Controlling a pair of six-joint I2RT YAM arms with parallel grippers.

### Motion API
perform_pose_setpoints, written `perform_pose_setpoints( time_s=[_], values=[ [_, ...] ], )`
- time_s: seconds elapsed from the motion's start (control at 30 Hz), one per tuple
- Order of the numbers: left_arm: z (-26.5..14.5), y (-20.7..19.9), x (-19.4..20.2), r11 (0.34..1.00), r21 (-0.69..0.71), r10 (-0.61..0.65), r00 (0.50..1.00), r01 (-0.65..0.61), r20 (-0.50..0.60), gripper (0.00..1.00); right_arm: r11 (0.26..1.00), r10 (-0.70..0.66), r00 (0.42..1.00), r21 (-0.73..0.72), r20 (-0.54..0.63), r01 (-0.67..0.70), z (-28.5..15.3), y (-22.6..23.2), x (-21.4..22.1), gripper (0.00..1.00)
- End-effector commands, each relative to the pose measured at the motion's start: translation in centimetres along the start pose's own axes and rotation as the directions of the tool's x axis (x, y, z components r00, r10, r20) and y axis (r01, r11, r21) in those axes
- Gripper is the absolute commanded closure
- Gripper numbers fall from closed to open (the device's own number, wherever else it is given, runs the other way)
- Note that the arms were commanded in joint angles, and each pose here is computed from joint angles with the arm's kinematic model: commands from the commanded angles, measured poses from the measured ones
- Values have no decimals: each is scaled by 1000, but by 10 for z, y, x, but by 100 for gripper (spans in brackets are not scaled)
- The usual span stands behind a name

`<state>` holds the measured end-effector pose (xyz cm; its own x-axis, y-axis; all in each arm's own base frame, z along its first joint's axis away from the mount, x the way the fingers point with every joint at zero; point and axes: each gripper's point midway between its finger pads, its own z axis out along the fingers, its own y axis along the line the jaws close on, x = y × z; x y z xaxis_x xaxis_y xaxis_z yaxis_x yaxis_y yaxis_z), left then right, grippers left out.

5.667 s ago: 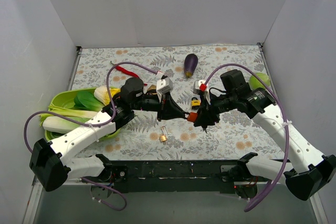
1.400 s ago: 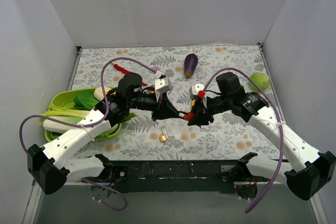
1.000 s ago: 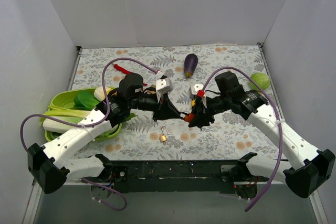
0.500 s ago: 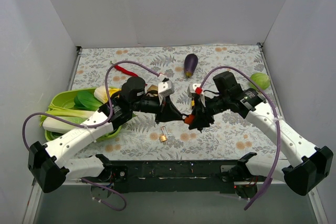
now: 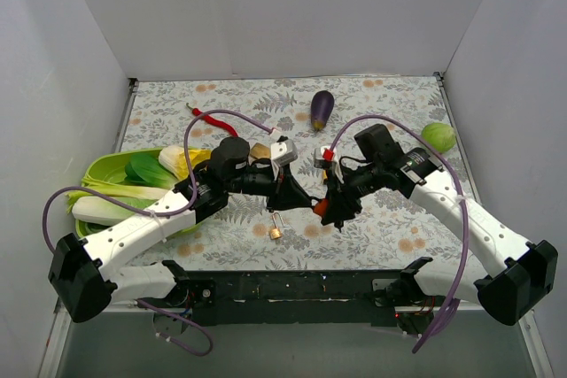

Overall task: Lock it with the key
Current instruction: Lock the lock.

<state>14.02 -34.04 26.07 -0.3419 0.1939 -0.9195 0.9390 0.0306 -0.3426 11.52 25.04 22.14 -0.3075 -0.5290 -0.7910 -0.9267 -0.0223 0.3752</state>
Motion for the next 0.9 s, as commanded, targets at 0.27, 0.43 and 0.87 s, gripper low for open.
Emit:
perform_pose_setpoints(
  time_s=[0.27, 0.43, 0.87],
  values=[
    [25, -45, 51, 980, 169, -78, 987, 102, -141, 100, 920, -373, 878, -6, 299, 392, -7, 10, -115, 99],
    [31, -50, 56, 976, 189, -78, 984, 108, -157, 100, 912, -389, 866, 0, 313, 410, -6, 9, -123, 99],
    [36, -60, 63, 974, 201, -70, 981, 107, -182, 100, 897, -418, 834, 18, 360, 442, -12, 10, -150, 99]
  ],
)
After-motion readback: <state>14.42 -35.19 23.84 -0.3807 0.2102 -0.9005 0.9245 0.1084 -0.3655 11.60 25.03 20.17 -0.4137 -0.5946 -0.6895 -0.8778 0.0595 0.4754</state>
